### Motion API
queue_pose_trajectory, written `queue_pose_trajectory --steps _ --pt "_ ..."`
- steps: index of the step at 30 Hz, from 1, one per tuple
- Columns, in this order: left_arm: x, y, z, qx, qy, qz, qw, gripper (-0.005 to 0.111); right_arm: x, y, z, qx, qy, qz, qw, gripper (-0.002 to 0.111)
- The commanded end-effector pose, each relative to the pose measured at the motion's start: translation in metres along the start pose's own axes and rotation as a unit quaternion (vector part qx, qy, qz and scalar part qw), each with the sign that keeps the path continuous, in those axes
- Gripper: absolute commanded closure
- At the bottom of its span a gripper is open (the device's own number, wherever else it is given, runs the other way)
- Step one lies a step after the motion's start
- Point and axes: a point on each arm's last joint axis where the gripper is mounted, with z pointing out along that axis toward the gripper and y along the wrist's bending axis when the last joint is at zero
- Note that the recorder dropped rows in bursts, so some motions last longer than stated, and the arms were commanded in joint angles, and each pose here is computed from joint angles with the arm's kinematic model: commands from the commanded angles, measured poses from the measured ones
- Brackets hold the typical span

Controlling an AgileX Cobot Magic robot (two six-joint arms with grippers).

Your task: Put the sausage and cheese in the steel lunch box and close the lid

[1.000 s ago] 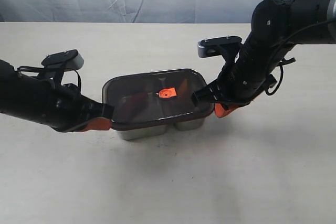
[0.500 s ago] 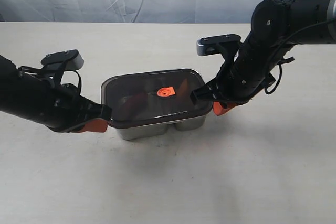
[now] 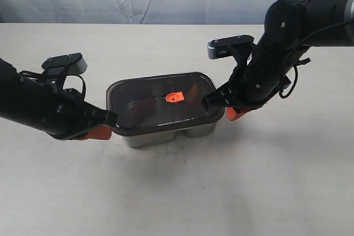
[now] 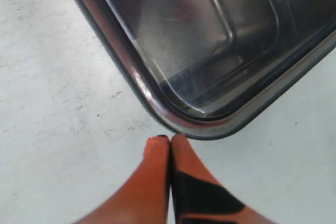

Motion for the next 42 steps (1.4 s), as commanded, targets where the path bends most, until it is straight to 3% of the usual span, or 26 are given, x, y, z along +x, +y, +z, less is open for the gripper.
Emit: queue_pose_trajectory --steps 1,6,11,17,26,29,36,42 --pt "-0.002 -0.001 -0.002 -0.002 -0.008 -0.001 1.0 0.107 0.001 -0.009 -0.001 0.037 0.0 -0.003 0.999 0.108" --pt "-0.01 0.001 -0.006 -0.018 -0.049 -0.002 0.999 0.107 -0.005 -0.014 -0.015 0.075 -0.046 0.012 0.996 0.108" --pt "-0.027 -0.009 -0.015 -0.001 -0.068 0.013 0.998 0.107 -0.017 -0.009 -0.034 0.058 -0.116 0.018 0.991 0.108" --pt "-0.042 -0.016 -0.02 0.008 -0.079 0.026 0.996 0.107 -0.028 -0.005 -0.031 0.041 -0.114 0.019 0.993 0.108" --pt "-0.032 -0.02 -0.017 0.031 -0.002 0.052 0.998 0.107 -0.015 0.002 -0.033 0.007 -0.035 0.013 0.999 0.108" --pt "-0.028 -0.021 -0.017 0.039 0.021 0.057 0.997 0.107 -0.011 0.009 -0.037 -0.029 -0.024 -0.002 0.999 0.108" --pt "-0.03 -0.017 -0.015 0.02 0.011 0.056 0.998 0.107 -0.012 0.013 -0.038 -0.05 -0.03 -0.013 0.998 0.108" --pt "-0.029 -0.008 0.004 0.011 0.038 0.04 0.998 0.107 -0.012 0.013 -0.038 -0.049 -0.03 -0.014 0.998 0.108"
